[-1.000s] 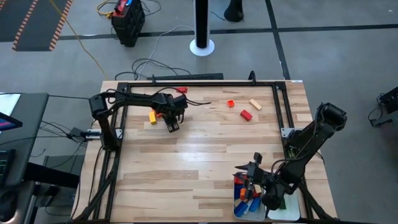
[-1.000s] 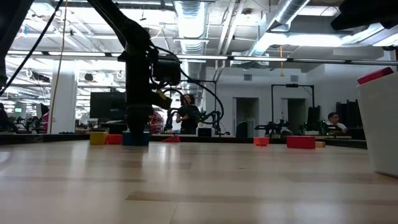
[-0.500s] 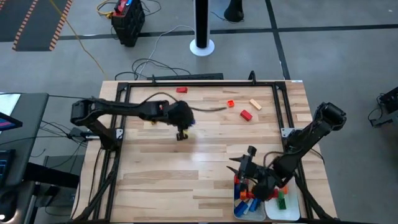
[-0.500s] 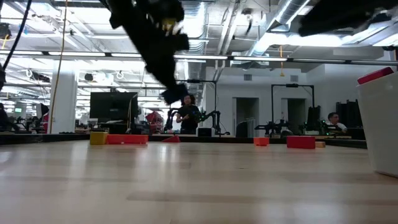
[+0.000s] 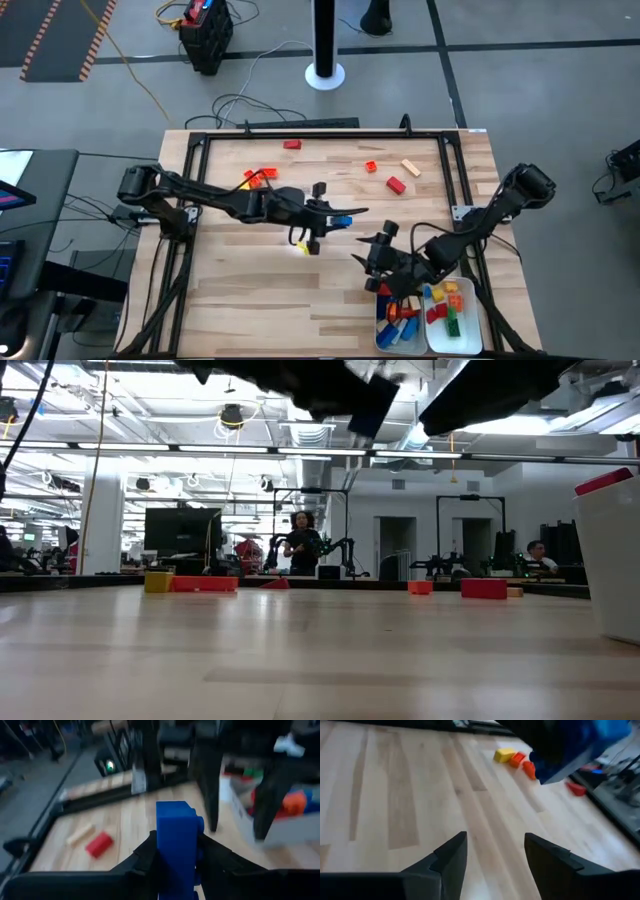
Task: Sort blocks by size
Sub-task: Put the large blue wooden block into the gray bin
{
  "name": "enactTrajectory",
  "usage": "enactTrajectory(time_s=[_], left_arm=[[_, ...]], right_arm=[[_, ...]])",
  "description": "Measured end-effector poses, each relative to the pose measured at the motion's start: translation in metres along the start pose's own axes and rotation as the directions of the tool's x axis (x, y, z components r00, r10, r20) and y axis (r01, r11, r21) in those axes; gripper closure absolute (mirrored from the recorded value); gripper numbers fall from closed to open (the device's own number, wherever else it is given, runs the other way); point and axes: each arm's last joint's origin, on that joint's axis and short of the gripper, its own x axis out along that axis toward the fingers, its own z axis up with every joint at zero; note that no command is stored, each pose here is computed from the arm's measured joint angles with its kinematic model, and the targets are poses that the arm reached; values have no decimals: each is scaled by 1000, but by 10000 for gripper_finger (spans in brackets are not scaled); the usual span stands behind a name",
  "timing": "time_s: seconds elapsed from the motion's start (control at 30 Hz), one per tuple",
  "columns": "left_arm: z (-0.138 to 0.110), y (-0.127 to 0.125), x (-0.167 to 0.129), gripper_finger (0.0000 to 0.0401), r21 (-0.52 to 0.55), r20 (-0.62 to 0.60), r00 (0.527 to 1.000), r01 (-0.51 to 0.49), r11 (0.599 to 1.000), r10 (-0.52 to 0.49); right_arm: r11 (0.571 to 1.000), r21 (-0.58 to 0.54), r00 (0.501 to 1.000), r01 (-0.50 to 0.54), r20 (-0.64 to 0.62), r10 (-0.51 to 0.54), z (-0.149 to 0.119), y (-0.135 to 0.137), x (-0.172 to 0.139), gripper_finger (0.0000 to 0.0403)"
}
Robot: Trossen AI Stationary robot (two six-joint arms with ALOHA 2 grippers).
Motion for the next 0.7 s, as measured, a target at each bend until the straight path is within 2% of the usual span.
enactTrajectory(time_s=[0.23,0.47,0.7], left_arm=[[15,-9,2,303,-39,187,980,71,997,-62],[3,-25,21,304,-10,232,963,146,989,-140],[-8,-32,35,304,11,260,955,149,989,-147]], right_arm=[[995,-34,993,98,68,-96,-1,-3,4,173],[995,-78,991,67,122,-57,11,-2,7,172],[996,-70,992,50,123,-41,13,-4,10,175]])
